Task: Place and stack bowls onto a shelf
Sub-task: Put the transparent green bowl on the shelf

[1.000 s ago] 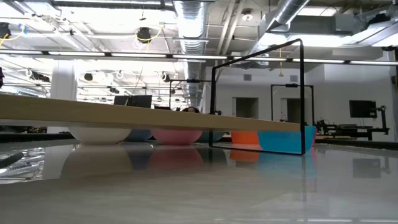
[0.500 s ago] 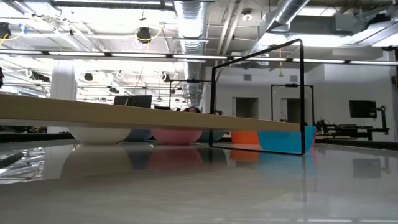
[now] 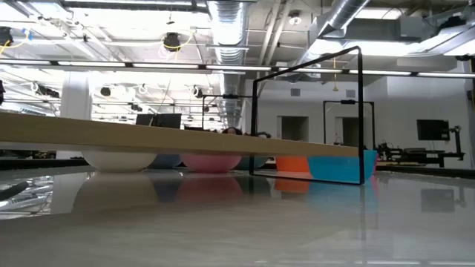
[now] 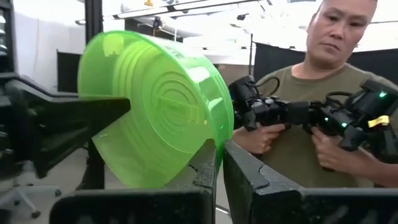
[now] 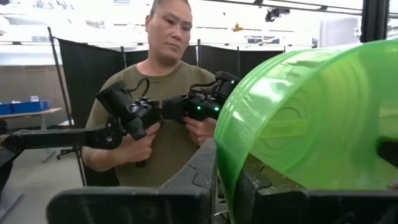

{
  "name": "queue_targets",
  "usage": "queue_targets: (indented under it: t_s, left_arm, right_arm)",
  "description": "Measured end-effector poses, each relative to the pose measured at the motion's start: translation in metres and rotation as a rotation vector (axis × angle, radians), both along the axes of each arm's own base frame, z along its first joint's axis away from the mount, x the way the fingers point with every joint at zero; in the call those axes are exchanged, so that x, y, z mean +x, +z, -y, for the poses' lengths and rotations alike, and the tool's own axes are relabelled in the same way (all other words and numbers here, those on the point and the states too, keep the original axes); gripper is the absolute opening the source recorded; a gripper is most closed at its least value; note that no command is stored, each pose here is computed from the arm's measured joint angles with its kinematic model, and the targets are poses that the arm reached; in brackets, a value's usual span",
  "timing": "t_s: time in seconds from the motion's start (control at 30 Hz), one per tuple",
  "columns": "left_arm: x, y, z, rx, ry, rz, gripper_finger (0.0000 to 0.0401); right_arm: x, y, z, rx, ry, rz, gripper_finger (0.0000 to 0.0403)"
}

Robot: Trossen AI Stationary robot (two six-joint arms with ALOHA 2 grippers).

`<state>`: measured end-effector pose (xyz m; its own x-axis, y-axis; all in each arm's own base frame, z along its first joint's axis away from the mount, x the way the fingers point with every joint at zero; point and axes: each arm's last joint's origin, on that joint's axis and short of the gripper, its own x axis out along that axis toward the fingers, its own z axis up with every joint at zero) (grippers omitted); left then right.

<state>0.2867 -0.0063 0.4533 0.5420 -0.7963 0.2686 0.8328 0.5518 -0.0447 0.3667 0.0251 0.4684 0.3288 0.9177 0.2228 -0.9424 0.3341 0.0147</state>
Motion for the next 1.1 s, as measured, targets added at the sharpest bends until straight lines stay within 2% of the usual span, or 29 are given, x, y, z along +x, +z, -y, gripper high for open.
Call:
queue_targets:
  t_s: [0.27, 0.67, 1.1]
  left_arm:
    - [-0.001, 0.001, 0.000, -0.013, -0.019, -0.019, 0.0000]
    - [-0.001, 0.001, 0.000, -0.032, -0.052, -0.054, 0.0001]
    - [-0.003, 0.004, -0.007, -0.099, -0.055, -0.107, 0.0000]
  right_arm:
    - [0.001, 0.001, -0.001, 0.039, -0.034, -0.013, 0.0102]
    - [-0.001, 0.003, 0.004, 0.043, -0.014, -0.038, 0.0250]
    - [-0.013, 0.021, 0.028, 0.021, 0.054, -0.158, 0.0259]
